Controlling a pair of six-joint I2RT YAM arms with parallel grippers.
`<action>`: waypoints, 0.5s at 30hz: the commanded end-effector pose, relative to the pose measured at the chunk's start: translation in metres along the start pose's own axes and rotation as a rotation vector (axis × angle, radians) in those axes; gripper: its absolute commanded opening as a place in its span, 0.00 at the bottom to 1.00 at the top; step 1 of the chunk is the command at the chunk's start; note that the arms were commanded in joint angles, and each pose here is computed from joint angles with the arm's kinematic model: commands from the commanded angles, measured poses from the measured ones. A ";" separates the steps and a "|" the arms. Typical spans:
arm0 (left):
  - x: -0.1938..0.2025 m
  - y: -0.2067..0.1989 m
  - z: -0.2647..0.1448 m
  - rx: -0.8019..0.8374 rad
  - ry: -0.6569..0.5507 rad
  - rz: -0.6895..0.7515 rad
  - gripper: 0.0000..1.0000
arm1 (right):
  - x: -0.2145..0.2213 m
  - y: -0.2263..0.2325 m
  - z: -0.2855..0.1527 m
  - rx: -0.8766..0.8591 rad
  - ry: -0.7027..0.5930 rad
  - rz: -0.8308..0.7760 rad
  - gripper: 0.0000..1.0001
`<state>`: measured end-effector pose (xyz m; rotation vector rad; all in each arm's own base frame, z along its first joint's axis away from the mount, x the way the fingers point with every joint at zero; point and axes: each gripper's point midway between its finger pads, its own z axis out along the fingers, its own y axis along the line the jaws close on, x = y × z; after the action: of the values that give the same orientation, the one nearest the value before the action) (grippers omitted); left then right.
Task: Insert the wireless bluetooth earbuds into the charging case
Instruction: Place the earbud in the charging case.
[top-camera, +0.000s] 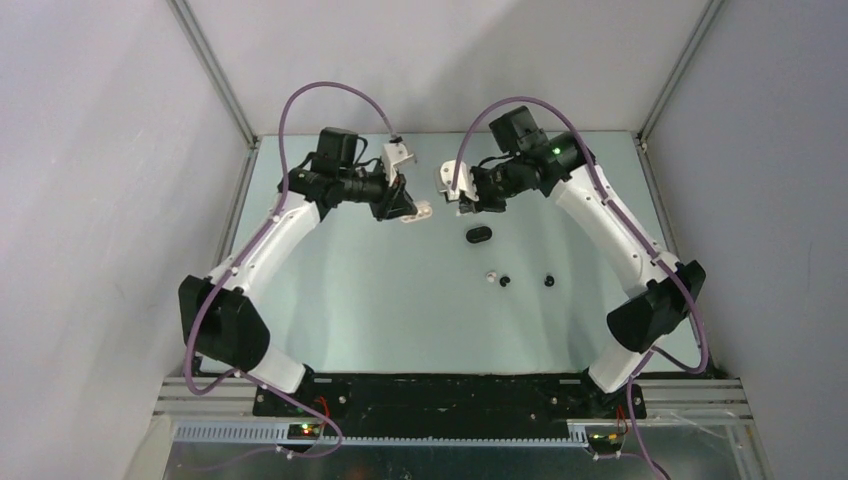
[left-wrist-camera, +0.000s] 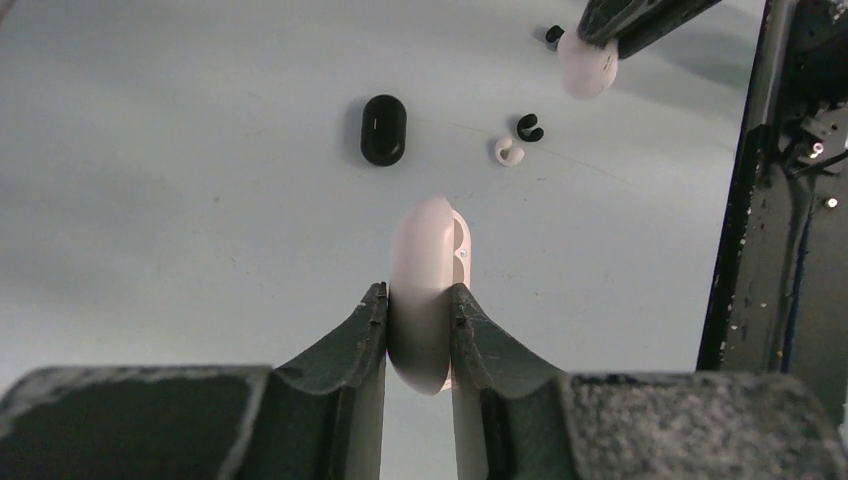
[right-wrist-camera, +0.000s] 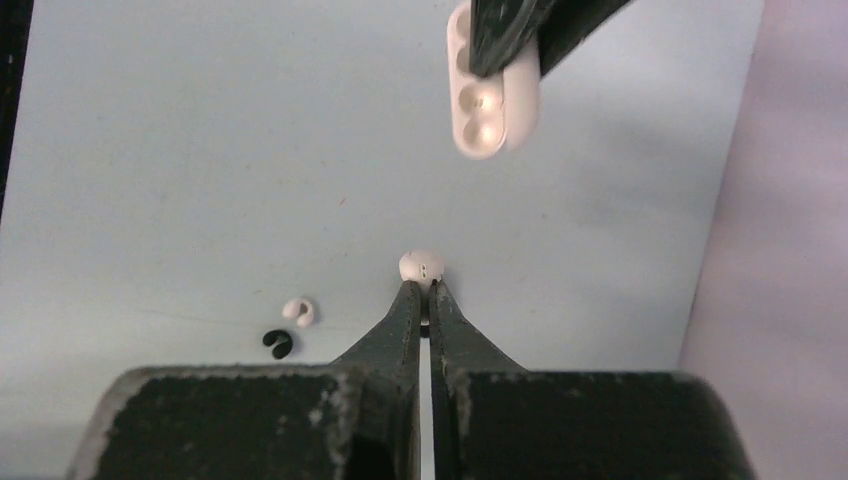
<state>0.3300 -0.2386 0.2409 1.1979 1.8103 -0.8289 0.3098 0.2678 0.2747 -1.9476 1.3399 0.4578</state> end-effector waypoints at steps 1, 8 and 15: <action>-0.026 -0.005 -0.002 0.007 -0.080 0.149 0.00 | -0.038 -0.013 -0.003 0.070 -0.050 -0.084 0.00; -0.033 -0.013 0.006 0.060 -0.105 0.012 0.00 | -0.060 -0.016 0.009 0.095 -0.063 -0.135 0.00; -0.034 -0.016 0.007 0.080 -0.110 -0.058 0.00 | -0.063 -0.023 0.019 0.146 -0.022 -0.210 0.00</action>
<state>0.3254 -0.2551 0.2519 1.1574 1.7808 -0.9233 0.2964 0.3219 0.2921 -1.9696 1.1723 0.3809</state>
